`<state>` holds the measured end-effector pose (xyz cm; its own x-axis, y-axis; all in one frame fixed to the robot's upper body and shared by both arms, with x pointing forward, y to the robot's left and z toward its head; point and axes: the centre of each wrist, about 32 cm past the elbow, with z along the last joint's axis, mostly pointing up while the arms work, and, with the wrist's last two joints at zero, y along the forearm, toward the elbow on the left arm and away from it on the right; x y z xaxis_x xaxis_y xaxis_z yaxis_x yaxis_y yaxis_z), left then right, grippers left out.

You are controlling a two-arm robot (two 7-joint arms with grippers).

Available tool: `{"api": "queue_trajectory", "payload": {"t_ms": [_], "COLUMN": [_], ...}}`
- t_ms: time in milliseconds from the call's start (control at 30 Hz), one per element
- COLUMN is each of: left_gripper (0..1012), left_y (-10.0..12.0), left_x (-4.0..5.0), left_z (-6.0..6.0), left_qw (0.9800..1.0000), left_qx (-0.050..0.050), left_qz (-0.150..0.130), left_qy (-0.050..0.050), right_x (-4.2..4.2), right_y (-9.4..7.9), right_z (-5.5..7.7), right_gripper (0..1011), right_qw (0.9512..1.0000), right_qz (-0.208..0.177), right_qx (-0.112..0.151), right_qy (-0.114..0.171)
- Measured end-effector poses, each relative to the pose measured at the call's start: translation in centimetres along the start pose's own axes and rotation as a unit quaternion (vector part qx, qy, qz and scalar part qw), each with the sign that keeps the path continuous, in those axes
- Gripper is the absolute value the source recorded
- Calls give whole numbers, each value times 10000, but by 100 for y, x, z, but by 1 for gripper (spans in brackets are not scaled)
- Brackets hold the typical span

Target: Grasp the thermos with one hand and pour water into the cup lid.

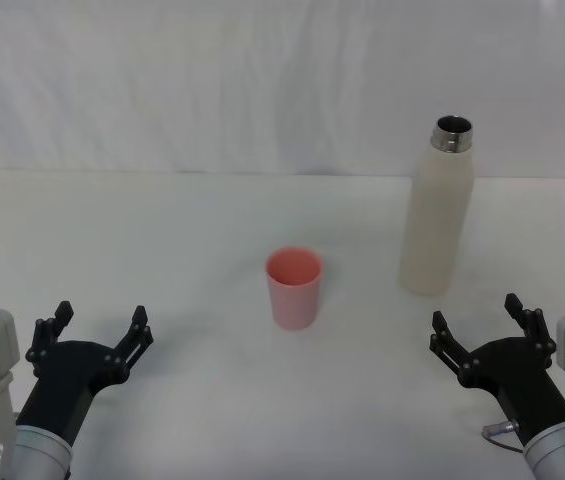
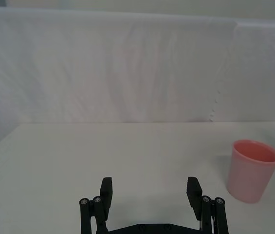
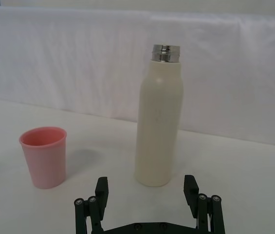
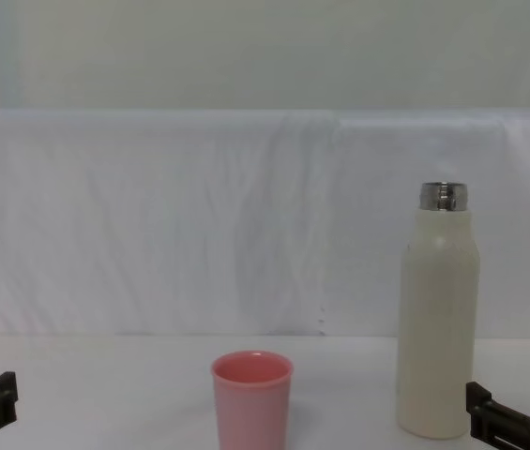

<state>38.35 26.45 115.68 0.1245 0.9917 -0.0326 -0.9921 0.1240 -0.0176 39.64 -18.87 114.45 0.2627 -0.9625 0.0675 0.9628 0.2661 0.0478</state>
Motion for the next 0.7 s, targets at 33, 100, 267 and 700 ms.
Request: {"api": "queue_trajectory", "payload": {"t_ms": [33, 100, 267, 700], "left_gripper": [1001, 1001, 1001, 1001], "left_y": [0, 0, 0, 0], "left_x": [0, 0, 0, 0], "left_z": [0, 0, 0, 0], "left_qw": [10000, 10000, 10000, 10000], "left_qx": [0, 0, 0, 0], "left_qz": [0, 0, 0, 0], "left_qy": [0, 0, 0, 0], "right_x": [0, 0, 0, 0], "right_y": [0, 0, 0, 0], "right_z": [0, 0, 0, 0], "right_gripper": [1000, 1000, 1000, 1000], "right_qw": [10000, 10000, 10000, 10000], "right_qz": [0, 0, 0, 0], "right_qx": [0, 0, 0, 0], "right_qy": [0, 0, 0, 0]}}
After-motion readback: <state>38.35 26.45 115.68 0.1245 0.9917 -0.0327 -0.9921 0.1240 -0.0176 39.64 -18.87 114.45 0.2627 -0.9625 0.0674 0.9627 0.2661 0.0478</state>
